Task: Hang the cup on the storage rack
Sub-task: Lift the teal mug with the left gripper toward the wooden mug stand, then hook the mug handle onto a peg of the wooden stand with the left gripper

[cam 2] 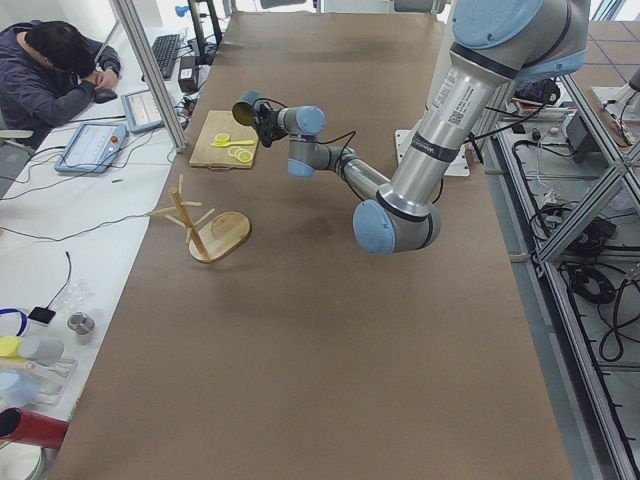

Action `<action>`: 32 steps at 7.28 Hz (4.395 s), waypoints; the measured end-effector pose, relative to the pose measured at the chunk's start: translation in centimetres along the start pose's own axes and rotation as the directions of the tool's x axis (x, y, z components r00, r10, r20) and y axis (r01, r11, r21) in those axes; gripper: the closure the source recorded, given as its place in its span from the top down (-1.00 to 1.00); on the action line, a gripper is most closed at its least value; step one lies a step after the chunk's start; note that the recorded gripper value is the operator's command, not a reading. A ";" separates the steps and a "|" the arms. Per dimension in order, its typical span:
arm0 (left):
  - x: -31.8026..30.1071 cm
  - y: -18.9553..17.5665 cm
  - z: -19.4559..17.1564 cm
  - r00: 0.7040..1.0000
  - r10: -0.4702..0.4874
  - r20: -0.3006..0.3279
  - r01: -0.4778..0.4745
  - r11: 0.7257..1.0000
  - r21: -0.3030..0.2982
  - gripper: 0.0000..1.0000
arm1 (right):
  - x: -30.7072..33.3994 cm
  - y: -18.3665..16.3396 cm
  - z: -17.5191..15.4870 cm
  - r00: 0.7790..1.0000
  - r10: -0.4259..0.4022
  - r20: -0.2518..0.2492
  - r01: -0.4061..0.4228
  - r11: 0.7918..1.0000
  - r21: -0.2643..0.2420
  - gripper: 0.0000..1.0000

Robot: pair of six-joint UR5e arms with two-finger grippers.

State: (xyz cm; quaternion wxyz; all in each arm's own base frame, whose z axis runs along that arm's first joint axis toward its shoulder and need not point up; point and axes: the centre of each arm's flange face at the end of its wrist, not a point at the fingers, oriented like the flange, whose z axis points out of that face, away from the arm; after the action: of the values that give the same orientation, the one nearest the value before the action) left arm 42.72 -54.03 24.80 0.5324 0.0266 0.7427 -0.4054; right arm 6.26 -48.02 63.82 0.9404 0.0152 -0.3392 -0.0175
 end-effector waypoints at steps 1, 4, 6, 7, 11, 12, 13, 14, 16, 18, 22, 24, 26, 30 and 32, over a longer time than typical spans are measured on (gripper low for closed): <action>0.6 -1.3 -0.4 0.998 -0.055 -0.014 0.055 0.998 0.015 -1.00 | 0.1 0.2 0.2 1.000 0.003 0.000 -0.003 1.000 -0.004 1.00; 0.6 -7.7 -2.0 0.953 -0.279 -0.115 0.282 0.959 0.010 -1.00 | 0.2 0.5 0.3 1.000 0.005 0.000 -0.005 1.000 -0.007 1.00; -0.1 -11.3 -2.9 0.911 -0.379 -0.160 0.381 0.924 -0.022 -1.00 | 0.2 0.5 0.2 1.000 0.003 0.000 -0.003 1.000 -0.005 1.00; -0.4 -13.1 -3.5 0.896 -0.411 -0.168 0.411 0.911 -0.039 -1.00 | 0.1 0.4 0.1 1.000 0.002 0.001 -0.002 1.000 -0.003 1.00; -1.8 -19.0 -5.8 0.878 -0.449 -0.167 0.442 0.893 -0.078 -1.00 | -0.1 0.4 -0.1 1.000 -0.002 0.001 0.002 1.000 0.001 1.00; -2.4 -20.8 -6.5 0.882 -0.444 -0.160 0.437 0.896 -0.082 -1.00 | -0.1 0.4 -0.1 1.000 -0.003 0.001 0.003 1.000 0.002 1.00; -3.3 -22.3 -7.1 0.885 -0.439 -0.156 0.431 0.899 -0.083 -1.00 | -0.2 0.4 -0.2 1.000 -0.003 0.001 0.003 1.000 0.003 1.00; -4.1 -23.2 -7.4 0.887 -0.435 -0.154 0.427 0.901 -0.082 -1.00 | -0.2 0.4 -0.2 1.000 -0.004 0.001 0.004 1.000 0.004 1.00; -4.4 -24.0 -7.6 0.888 -0.432 -0.156 0.425 0.902 -0.076 -1.00 | -0.3 0.4 -0.3 1.000 -0.005 0.001 0.005 1.000 0.005 1.00; -4.3 -25.1 -7.9 0.887 -0.431 -0.162 0.427 0.902 -0.061 -1.00 | -0.3 0.4 -0.3 1.000 -0.005 0.001 0.005 1.000 0.005 1.00; -5.5 -26.7 -8.6 0.887 -0.432 -0.165 0.431 0.901 -0.042 -1.00 | -0.2 0.5 -0.2 1.000 -0.005 0.001 0.005 1.000 0.005 1.00; -6.7 -27.4 -9.4 0.887 -0.429 -0.173 0.426 0.903 -0.056 -1.00 | -0.2 0.5 -0.2 1.000 -0.004 0.001 0.004 1.000 0.004 1.00; -7.5 -27.6 -9.8 0.887 -0.428 -0.173 0.424 0.904 -0.062 -1.00 | -0.3 0.5 -0.3 1.000 -0.006 0.001 0.006 1.000 0.005 1.00; -8.4 -27.6 -10.2 0.887 -0.429 -0.170 0.425 0.903 -0.060 0.85 | -0.3 0.4 -0.3 1.000 -0.007 0.001 0.007 1.000 0.007 1.00; -8.6 -27.2 -9.9 0.896 -0.411 -0.168 0.406 0.912 -0.061 0.99 | -0.4 0.4 -0.4 1.000 -0.008 0.001 0.007 1.000 0.008 1.00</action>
State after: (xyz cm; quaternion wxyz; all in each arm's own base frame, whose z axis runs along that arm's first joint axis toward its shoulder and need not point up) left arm 26.01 -62.61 48.41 0.3675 -0.1004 0.7810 -0.4949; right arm 6.22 -47.64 63.33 0.9401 0.0201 -0.3397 -0.0197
